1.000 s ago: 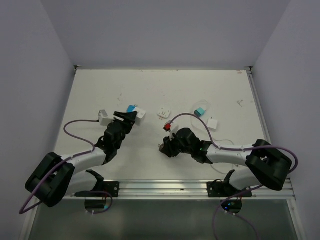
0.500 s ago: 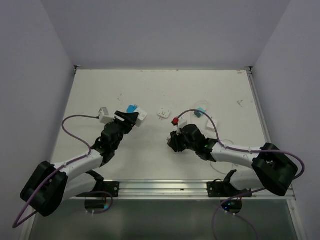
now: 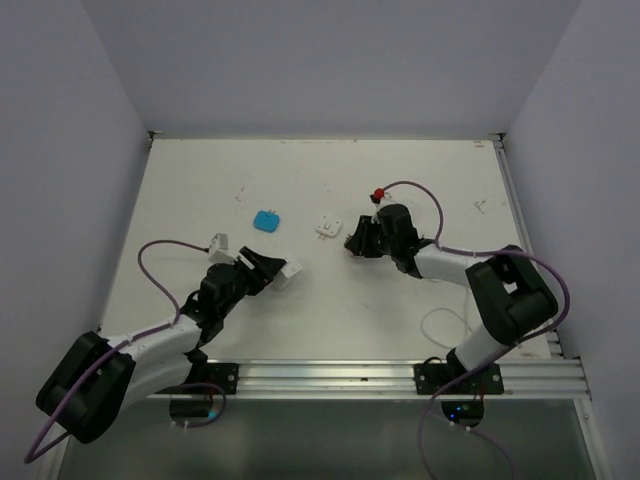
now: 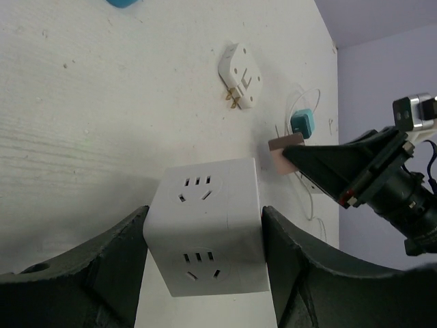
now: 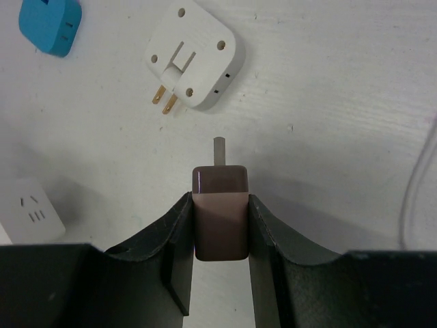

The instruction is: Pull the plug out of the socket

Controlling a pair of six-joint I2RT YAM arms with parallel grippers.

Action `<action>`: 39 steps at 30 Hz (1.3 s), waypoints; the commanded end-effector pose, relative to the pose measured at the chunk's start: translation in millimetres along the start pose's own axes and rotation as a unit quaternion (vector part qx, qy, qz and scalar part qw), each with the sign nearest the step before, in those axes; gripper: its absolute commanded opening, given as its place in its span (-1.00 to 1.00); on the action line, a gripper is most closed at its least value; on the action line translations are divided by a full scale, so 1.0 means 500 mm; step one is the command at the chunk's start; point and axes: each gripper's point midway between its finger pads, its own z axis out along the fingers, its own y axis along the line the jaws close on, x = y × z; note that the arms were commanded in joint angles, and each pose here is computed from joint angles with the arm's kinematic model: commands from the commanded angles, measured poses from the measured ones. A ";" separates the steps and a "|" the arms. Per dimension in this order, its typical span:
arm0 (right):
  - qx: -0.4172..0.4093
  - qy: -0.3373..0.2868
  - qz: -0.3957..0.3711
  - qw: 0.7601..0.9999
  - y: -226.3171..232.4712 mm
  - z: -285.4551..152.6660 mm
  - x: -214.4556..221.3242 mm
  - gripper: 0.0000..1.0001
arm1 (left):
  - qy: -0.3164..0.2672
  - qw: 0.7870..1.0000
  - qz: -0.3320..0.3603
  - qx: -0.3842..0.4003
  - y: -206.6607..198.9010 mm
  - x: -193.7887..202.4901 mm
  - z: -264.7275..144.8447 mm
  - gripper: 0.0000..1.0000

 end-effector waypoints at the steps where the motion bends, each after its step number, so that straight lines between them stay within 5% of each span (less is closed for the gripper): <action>1: -0.054 -0.020 0.063 0.996 0.042 0.029 -0.053 -0.87 | 0.010 0.999 0.013 0.043 -0.033 0.003 -0.004 -1.00; 13: -0.013 -0.026 0.120 0.992 -0.041 0.032 -0.038 0.49 | 0.050 0.997 0.013 0.048 -0.020 0.041 0.004 -1.00; 23: 0.047 -0.046 0.033 0.997 -0.059 -0.094 -0.076 0.89 | 0.080 0.995 0.019 0.049 -0.023 0.060 0.011 -0.99; 39: 0.153 -0.154 -0.077 0.973 -0.065 -0.426 -0.176 0.98 | 0.095 0.993 0.064 0.020 -0.039 0.044 -0.002 0.99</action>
